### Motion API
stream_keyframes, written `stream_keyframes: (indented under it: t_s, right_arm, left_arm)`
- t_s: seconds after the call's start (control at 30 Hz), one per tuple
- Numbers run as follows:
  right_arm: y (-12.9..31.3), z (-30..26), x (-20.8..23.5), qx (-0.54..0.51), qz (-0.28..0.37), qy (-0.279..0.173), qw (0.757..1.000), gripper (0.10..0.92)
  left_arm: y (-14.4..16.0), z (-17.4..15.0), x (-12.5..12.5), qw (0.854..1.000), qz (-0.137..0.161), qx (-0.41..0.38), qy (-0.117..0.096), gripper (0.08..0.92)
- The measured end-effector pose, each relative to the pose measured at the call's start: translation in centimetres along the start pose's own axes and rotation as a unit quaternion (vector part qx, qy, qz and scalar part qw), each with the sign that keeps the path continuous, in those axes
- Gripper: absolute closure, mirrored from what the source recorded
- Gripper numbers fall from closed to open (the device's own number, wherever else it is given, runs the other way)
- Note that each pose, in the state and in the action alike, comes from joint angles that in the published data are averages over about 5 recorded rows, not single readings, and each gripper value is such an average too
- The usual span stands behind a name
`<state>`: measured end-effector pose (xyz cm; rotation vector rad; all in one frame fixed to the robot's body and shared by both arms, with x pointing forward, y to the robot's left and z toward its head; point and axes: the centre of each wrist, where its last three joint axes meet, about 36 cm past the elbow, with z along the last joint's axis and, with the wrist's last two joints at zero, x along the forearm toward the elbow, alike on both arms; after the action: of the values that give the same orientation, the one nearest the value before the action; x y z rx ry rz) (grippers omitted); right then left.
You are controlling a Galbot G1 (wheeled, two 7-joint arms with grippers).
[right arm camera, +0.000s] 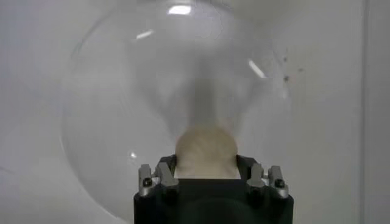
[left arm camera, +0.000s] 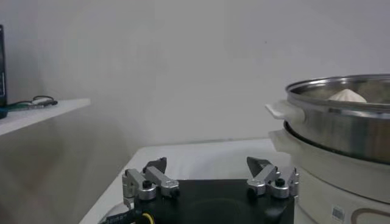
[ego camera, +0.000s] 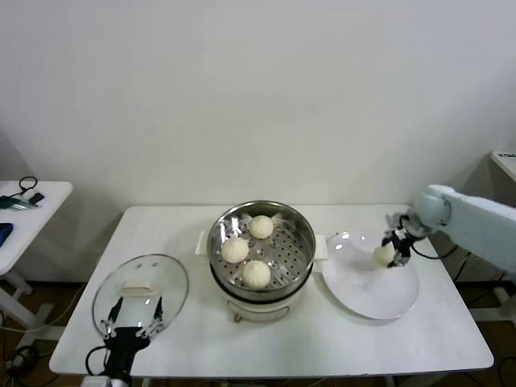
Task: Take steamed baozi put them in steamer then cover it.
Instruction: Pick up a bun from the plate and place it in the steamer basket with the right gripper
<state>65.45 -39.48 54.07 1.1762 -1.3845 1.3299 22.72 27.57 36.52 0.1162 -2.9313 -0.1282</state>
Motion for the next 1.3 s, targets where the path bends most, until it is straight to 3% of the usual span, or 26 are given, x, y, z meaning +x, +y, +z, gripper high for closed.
stream_keyframes:
  t_s: [0.27,0.5,0.87,1.3]
  right_arm:
    - [-2.0,-8.5,11.5,0.042,0.042,-0.052,0.997,0.356]
    - [-0.3,-16.8,16.1,0.069,0.05,-0.097,0.992,0.352]
    - [2.2,-24.6,13.2,0.098,0.027,-0.099,0.99,0.352]
    - [2.4,-25.6,6.8,0.107,0.018,-0.071,0.992,0.352]
  left_arm:
    - [-0.1,-0.3,-0.2,1.0,0.006,-0.002,-0.002,0.177]
    - [-0.1,-0.5,-0.2,1.0,0.009,-0.003,-0.005,0.177]
    - [0.1,-0.5,-0.1,1.0,0.006,-0.004,-0.004,0.177]
    - [0.2,-0.3,-0.2,1.0,0.004,-0.003,-0.004,0.177]
